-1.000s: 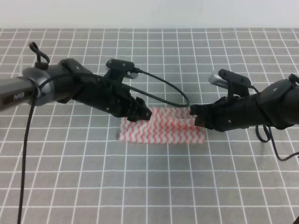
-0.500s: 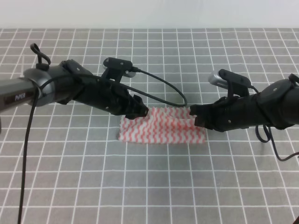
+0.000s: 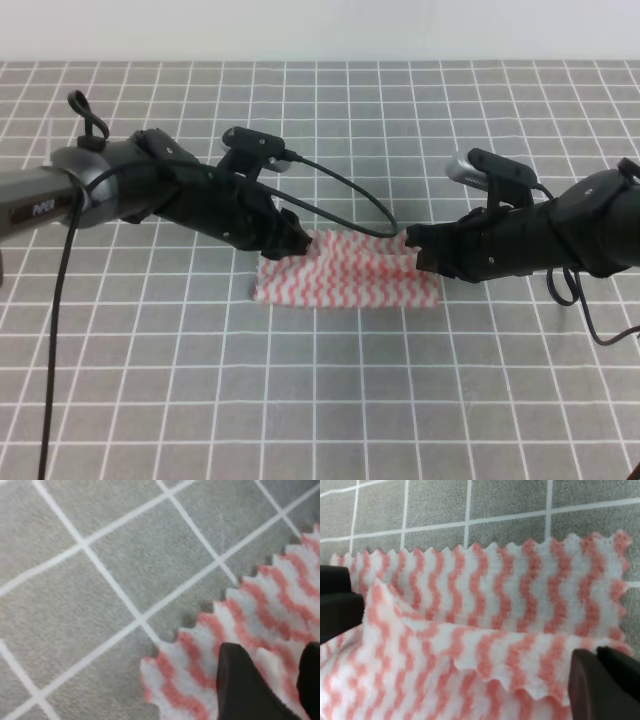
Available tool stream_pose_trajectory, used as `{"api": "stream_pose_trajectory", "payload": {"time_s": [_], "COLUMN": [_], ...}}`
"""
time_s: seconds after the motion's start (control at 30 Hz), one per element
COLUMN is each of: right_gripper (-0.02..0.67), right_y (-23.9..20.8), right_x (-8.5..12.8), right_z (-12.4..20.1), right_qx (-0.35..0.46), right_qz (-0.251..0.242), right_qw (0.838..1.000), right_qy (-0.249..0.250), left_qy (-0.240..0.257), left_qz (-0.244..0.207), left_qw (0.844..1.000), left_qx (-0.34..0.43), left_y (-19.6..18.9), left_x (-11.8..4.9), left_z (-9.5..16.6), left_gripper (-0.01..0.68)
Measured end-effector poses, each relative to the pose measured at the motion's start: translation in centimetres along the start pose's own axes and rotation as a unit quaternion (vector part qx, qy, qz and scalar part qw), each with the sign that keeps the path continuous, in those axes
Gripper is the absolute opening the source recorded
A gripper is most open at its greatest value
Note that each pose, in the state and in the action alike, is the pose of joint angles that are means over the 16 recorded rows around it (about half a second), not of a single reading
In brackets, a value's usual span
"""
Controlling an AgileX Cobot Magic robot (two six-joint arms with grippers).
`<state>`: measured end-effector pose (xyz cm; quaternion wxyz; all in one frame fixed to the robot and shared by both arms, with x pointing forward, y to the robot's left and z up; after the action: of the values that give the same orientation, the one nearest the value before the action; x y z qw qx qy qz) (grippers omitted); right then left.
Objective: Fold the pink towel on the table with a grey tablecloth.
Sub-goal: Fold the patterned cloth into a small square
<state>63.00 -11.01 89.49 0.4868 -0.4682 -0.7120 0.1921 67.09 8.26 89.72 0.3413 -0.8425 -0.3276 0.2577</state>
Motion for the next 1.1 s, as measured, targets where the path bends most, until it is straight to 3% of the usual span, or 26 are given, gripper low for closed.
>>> {"api": "stream_pose_trajectory", "payload": {"time_s": [1.1], "right_gripper": [-0.014], "right_y": [-0.07], "right_x": [0.09], "right_z": [0.06], "right_qx": [0.002], "right_qz": [-0.002], "right_qw": [1.000], "right_qy": [0.000], "left_qy": [-0.011], "left_qz": [0.001], "left_qw": [1.000], "left_qx": [0.011], "left_y": [0.48], "left_x": [0.14], "left_z": [0.52], "left_gripper": [0.223]}}
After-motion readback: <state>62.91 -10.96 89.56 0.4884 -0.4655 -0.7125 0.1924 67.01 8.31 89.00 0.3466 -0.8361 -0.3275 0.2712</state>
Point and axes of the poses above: a point on each arm's last joint axis where the gripper is mounted, y pointing out along that axis toward the gripper, x along the wrist's bending axis when the last joint is at zero, z = x × y, the point moved 6 cm from there along y, pointing out along that axis toward the gripper, and after that the axes turned 2 degrees about y, right-handed, at the moved point
